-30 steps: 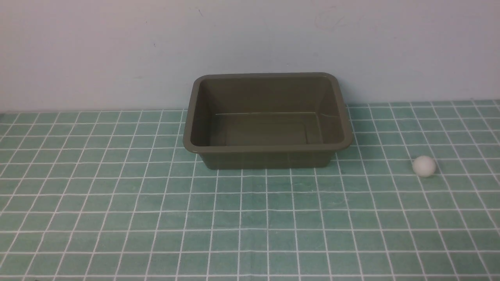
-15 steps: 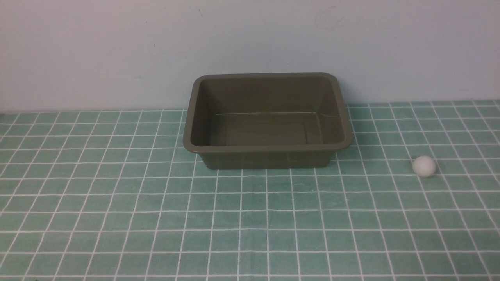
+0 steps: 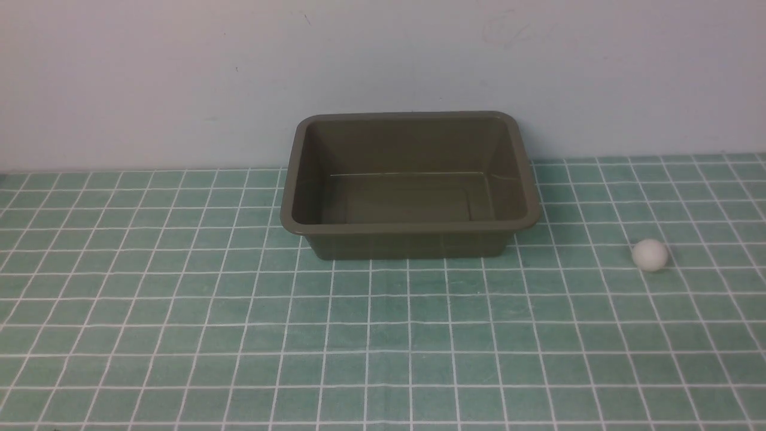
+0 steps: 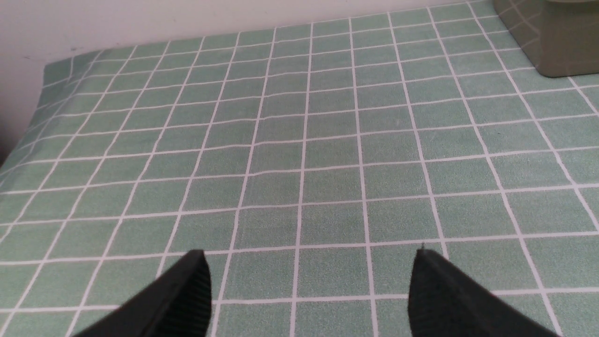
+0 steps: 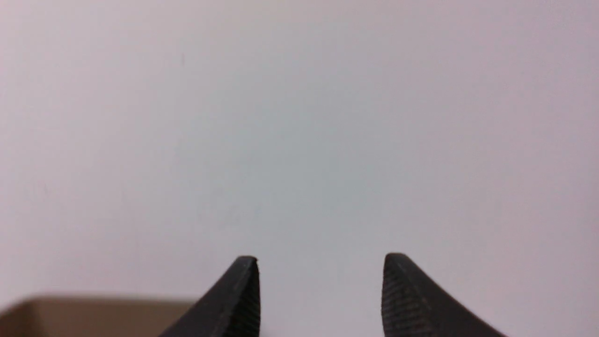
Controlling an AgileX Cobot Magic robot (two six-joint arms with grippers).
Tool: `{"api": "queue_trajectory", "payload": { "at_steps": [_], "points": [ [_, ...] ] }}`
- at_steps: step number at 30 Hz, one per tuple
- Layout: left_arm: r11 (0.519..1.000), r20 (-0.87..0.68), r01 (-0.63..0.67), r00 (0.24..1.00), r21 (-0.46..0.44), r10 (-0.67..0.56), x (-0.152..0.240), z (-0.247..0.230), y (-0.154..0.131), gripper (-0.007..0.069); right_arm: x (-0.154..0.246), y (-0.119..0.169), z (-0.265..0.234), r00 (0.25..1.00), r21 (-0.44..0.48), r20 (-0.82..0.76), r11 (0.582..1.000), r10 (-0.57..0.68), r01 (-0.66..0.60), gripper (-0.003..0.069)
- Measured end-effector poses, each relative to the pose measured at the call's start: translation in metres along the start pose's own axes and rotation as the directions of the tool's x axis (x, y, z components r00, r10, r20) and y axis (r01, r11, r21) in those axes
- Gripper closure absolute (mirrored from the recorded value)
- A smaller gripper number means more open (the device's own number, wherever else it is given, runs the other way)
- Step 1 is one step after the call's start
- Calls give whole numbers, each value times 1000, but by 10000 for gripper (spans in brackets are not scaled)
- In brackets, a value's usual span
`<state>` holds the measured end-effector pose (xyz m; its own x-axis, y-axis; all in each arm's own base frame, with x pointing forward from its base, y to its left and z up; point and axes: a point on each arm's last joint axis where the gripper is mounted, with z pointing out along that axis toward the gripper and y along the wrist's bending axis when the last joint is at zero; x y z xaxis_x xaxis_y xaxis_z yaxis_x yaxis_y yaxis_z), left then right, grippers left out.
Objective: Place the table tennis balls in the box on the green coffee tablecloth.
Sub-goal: 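Reach for and grasp a ping pong ball on the table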
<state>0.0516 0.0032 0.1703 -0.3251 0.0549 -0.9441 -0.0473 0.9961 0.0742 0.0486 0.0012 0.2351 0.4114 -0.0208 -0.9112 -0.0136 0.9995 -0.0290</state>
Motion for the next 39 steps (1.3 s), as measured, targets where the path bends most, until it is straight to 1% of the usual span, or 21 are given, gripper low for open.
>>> {"api": "queue_trajectory", "payload": {
  "at_steps": [1, 2, 4, 11, 13, 17, 19, 20, 22, 24, 25, 26, 27, 28, 29, 30, 33, 34, 37, 38, 39],
  "points": [
    [1000, 0, 0, 1000, 0, 0, 0, 0, 0, 115, 0, 0, 0, 1000, 0, 0, 1000, 0, 0, 324],
    [1000, 0, 0, 1000, 0, 0, 0, 0, 0, 115, -6, 0, 0, 998, 3, 69, 1000, 0, 0, 324],
    [1000, 0, 0, 1000, 0, 0, 0, 0, 0, 115, -14, -1, -1, 988, 6, 151, 1000, 0, 0, 324],
    [1000, 0, 0, 1000, 0, 0, 0, 0, 0, 115, -25, -1, -4, 960, 10, 279, 1000, 0, -3, 324],
    [1000, 0, 0, 1000, 0, 0, 0, 0, 0, 115, -29, -1, -5, 949, 8, 316, 1000, 18, -21, 324],
    [1000, 0, 0, 1000, 0, 0, 0, 0, 0, 115, -38, -1, -8, 899, -41, 417, 991, 131, -125, 324],
    [1000, 0, 0, 1000, 0, 0, 0, 0, 0, 115, -40, -1, -9, 884, -61, 438, 986, 166, -155, 324],
    [1000, 0, 0, 1000, 0, 0, 0, 0, 0, 115, -42, 0, -9, 876, -92, 438, 979, 203, -181, 324],
    [1000, 0, 0, 1000, 0, 0, 0, 0, 0, 115, -44, 3, -7, 888, -113, 411, 979, 204, -172, 326],
    [1000, 0, 0, 1000, 0, 0, 0, 0, 0, 115, -53, 6, -3, 913, -136, 369, 982, 175, -133, 334],
    [1000, 0, 0, 1000, 0, 0, 0, 0, 0, 115, -65, 9, 0, 930, -166, 339, 982, 143, -90, 342],
    [1000, 0, 0, 1000, 0, 0, 0, 0, 0, 115, -70, 9, 1, 934, -151, 337, 986, 118, -70, 348],
    [1000, 0, 0, 1000, 0, 0, 0, 0, 0, 115, -85, 10, 2, 957, -138, 283, 990, 57, -18, 364],
    [1000, 0, 0, 1000, 0, 0, 0, 0, 0, 115, -93, 10, 5, 959, -135, 283, 991, 37, 2, 372],
    [1000, 0, 0, 1000, 0, 0, 0, 0, 0, 115, -105, 8, 7, 968, -115, 250, 993, 8, 21, 382],
    [1000, 0, 0, 1000, 0, 0, 0, 0, 0, 115, -108, 6, 10, 977, -100, 215, 995, -3, 25, 390],
    [1000, 0, 0, 1000, 0, 0, 0, 0, 0, 115, -143, -6, 33, 999, 17, 30, 999, -31, 31, 419],
    [1000, 0, 0, 1000, 0, 0, 0, 0, 0, 115, -147, -10, 44, 999, 51, -45, 998, -28, 30, 421],
    [1000, 0, 0, 1000, 0, 0, 0, 0, 0, 115, -147, -15, 69, 980, 103, -200, 994, -15, 36, 422],
    [1000, 0, 0, 1000, 0, 0, 0, 0, 0, 115, -144, -16, 79, 969, 111, -248, 993, -14, 43, 424],
    [1000, 0, 0, 1000, 0, 0, 0, 0, 0, 115, -136, -17, 100, 938, 111, -347, 992, -16, 58, 424]
  ]
}}
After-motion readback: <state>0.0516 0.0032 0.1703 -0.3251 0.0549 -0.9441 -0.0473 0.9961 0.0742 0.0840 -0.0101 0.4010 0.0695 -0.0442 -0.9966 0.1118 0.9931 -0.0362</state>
